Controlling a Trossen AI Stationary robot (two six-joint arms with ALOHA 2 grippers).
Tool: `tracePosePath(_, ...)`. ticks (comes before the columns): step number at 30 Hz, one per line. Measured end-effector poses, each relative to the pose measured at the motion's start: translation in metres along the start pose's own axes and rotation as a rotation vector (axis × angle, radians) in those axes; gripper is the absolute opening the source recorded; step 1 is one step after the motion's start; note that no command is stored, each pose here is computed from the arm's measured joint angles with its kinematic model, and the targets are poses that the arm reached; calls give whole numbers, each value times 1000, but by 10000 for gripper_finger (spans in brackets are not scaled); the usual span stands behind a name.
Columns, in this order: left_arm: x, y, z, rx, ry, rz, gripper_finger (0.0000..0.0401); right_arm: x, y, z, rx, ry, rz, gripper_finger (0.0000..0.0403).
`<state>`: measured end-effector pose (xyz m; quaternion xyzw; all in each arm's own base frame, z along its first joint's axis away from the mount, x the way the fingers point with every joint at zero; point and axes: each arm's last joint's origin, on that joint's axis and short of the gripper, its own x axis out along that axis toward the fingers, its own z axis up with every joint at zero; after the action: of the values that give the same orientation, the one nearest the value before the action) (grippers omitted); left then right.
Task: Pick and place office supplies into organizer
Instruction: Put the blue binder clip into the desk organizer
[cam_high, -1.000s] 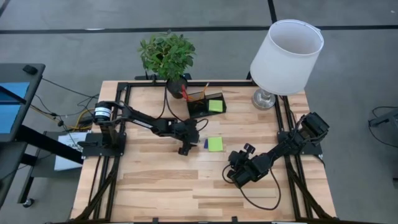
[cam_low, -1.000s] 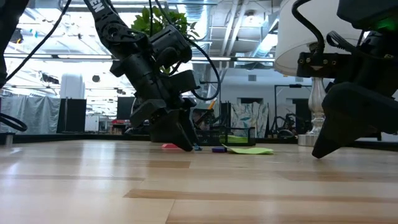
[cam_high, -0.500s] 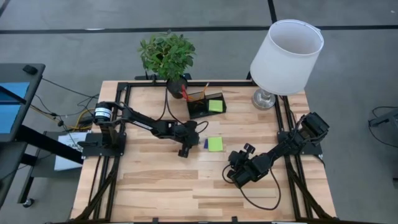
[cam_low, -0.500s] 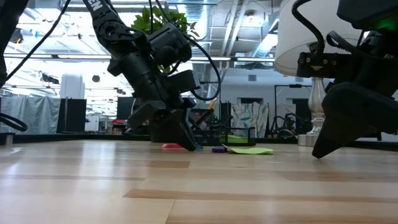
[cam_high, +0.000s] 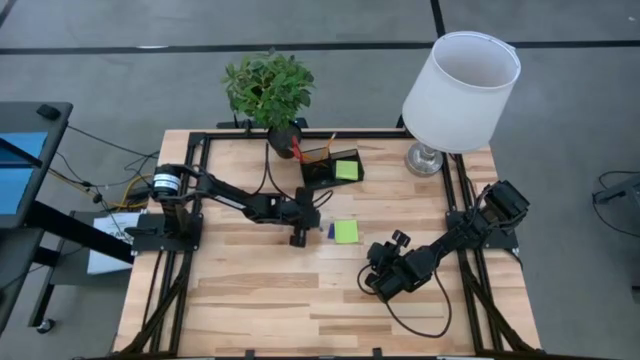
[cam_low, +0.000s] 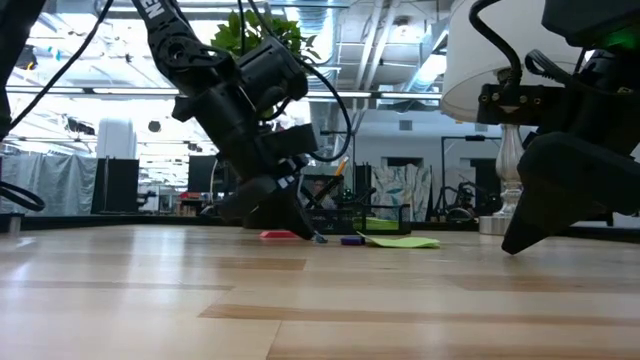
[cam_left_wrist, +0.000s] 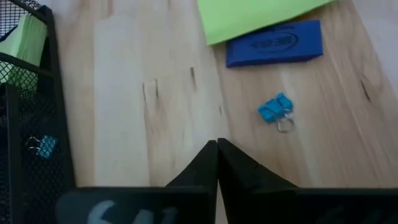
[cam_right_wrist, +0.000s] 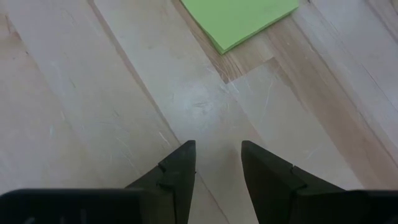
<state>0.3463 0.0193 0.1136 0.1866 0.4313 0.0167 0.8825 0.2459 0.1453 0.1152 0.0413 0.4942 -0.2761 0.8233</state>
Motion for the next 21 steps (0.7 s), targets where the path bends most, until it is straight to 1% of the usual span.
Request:
tracePosePath(6, -2, -4, 1, 37, 15, -4, 0, 0, 0, 0, 0, 0, 0, 127)
tracePosePath(10, -3, -6, 2, 52, -10, -61, 0, 0, 0, 0, 1, 0, 1, 127)
tracePosePath(13, -3, -6, 2, 41, -12, -74, 0, 0, 0, 0, 1, 0, 1, 127)
tracePosePath(17, -3, -6, 0, 35, 20, -68, 0, 0, 0, 0, 1, 0, 1, 127)
tracePosePath(21, -4, -7, -1, 41, 27, -70, 18, 0, 0, 0, 2, -1, 1, 127)
